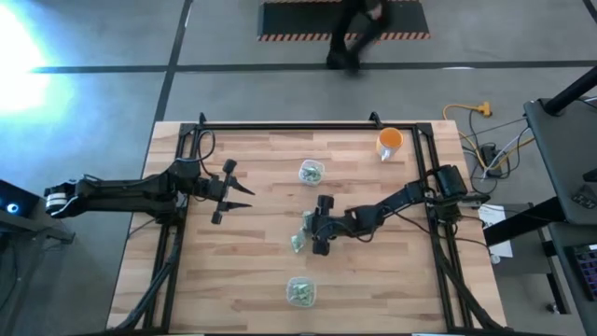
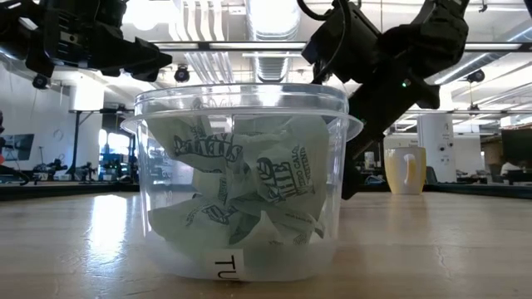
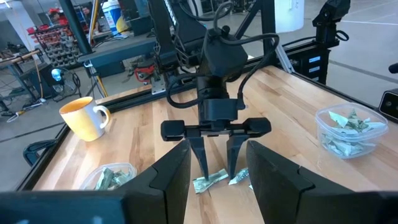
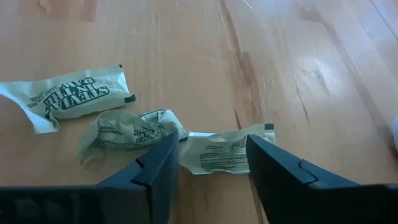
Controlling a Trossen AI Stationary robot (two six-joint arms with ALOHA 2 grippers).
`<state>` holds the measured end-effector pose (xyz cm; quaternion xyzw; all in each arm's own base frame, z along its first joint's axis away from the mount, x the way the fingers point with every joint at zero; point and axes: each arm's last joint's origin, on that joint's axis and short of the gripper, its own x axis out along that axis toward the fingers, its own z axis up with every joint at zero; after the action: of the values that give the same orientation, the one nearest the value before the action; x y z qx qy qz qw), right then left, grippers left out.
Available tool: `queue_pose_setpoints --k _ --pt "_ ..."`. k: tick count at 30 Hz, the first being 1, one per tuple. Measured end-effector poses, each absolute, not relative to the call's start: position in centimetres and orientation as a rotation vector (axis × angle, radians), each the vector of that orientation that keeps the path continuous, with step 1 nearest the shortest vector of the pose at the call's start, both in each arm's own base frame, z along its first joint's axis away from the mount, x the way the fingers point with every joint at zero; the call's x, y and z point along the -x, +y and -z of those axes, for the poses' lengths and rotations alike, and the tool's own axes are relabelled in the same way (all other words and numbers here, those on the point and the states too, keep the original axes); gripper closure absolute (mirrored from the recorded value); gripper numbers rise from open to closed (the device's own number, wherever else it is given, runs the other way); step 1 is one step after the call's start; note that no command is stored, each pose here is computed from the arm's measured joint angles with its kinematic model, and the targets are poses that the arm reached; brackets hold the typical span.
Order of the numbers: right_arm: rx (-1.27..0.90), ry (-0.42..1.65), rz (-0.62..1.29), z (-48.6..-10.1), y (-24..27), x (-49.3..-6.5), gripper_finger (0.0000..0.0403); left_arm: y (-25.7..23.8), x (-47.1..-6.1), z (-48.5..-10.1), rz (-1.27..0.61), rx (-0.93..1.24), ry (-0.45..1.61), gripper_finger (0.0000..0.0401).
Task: Pick and place items into bin
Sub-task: Put the stevia packet into the bottom transparent bin
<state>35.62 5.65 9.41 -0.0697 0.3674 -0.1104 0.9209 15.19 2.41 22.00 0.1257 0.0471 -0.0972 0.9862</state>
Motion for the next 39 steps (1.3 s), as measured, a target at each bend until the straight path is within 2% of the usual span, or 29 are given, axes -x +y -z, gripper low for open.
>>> queue_pose_setpoints --k 14,25,39 --pt "0.200 0.804 0.220 -9.2 5.6 -35.3 0.0388 2.4 -15.2 -21.9 0.196 -0.252 0.097 0.0261" --pt "0.318 0.793 0.260 -9.6 6.7 -35.4 0.0395 2.4 -15.2 -21.8 0.196 -0.251 0.099 0.0261" --pt "0.415 0.664 0.279 -13.5 9.4 -34.6 0.0395 2.4 -15.2 -21.7 0.196 -0.250 0.101 0.0261"
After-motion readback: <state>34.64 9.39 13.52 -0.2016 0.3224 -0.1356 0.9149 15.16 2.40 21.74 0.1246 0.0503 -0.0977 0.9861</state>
